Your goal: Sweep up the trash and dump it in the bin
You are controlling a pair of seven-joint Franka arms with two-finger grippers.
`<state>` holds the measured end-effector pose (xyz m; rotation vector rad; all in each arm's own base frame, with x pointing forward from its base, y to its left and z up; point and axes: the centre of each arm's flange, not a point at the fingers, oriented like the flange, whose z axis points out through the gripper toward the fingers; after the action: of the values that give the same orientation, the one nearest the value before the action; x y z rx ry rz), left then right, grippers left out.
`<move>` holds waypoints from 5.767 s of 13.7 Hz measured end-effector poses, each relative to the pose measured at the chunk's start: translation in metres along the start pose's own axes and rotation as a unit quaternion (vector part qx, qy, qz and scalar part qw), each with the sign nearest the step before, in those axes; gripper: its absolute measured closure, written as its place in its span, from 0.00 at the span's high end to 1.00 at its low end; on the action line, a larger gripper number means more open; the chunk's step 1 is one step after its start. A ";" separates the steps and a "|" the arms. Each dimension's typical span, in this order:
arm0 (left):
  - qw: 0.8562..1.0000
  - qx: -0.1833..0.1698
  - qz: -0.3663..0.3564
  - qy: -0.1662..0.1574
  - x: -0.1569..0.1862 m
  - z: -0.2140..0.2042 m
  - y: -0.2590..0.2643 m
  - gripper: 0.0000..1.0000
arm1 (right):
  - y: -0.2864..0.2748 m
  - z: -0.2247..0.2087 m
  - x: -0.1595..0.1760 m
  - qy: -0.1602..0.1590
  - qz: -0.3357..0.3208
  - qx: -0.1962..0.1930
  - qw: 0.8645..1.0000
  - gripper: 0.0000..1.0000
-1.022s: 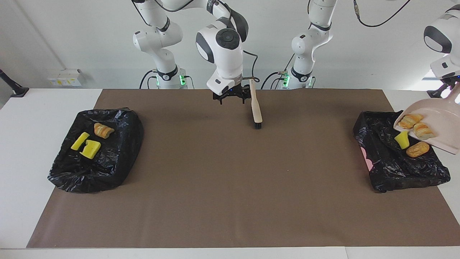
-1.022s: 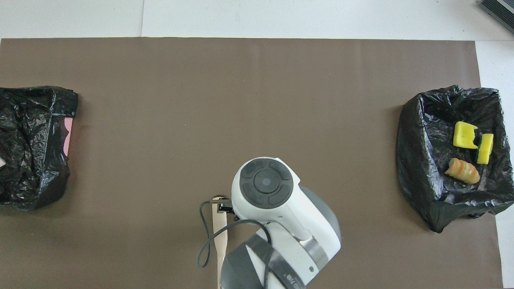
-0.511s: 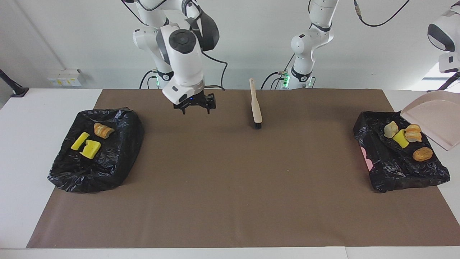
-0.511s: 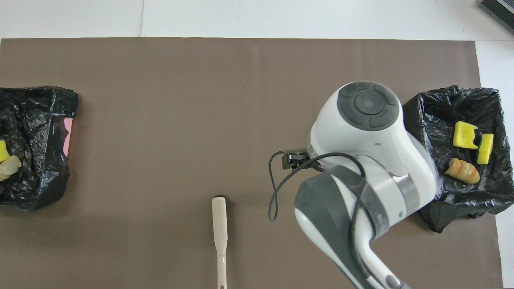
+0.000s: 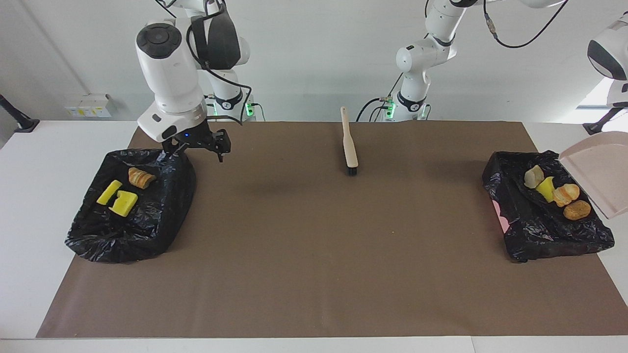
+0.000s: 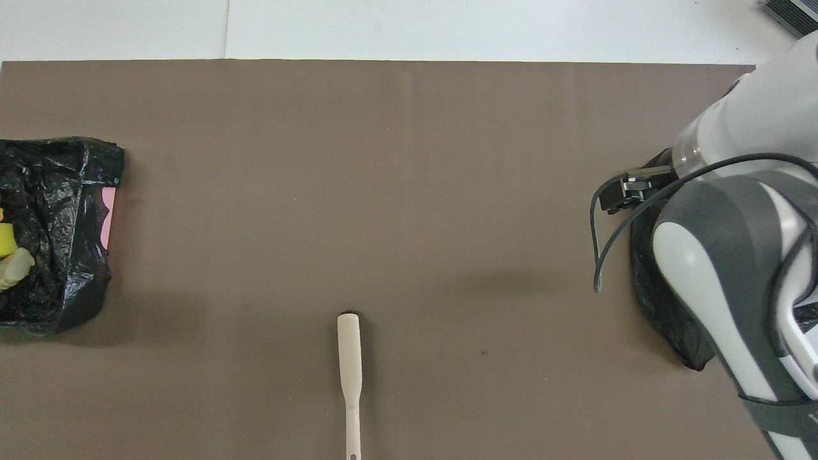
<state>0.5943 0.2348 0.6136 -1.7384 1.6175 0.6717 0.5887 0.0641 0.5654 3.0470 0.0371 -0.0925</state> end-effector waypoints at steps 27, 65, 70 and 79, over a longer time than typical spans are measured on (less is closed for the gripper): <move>0.704 -0.283 -0.559 0.336 0.364 -0.342 0.052 0.31 | 0.088 -0.090 -0.045 0.023 0.051 0.044 0.997 1.00; 0.655 -0.380 -0.608 0.238 0.434 -0.242 0.067 1.00 | 0.085 -0.090 -0.047 0.019 0.048 0.044 0.998 1.00; 0.666 -0.374 -0.601 0.237 0.346 -0.202 0.054 1.00 | 0.085 -0.090 -0.047 0.019 0.048 0.044 0.998 1.00; 0.681 -0.329 -0.607 0.244 0.249 -0.168 0.053 1.00 | 0.085 -0.090 -0.047 0.019 0.048 0.044 0.998 1.00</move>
<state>0.5557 -0.0555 0.5292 -3.1182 0.0413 0.0494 0.5493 -0.0129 0.6657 3.1317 -0.1146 -0.0286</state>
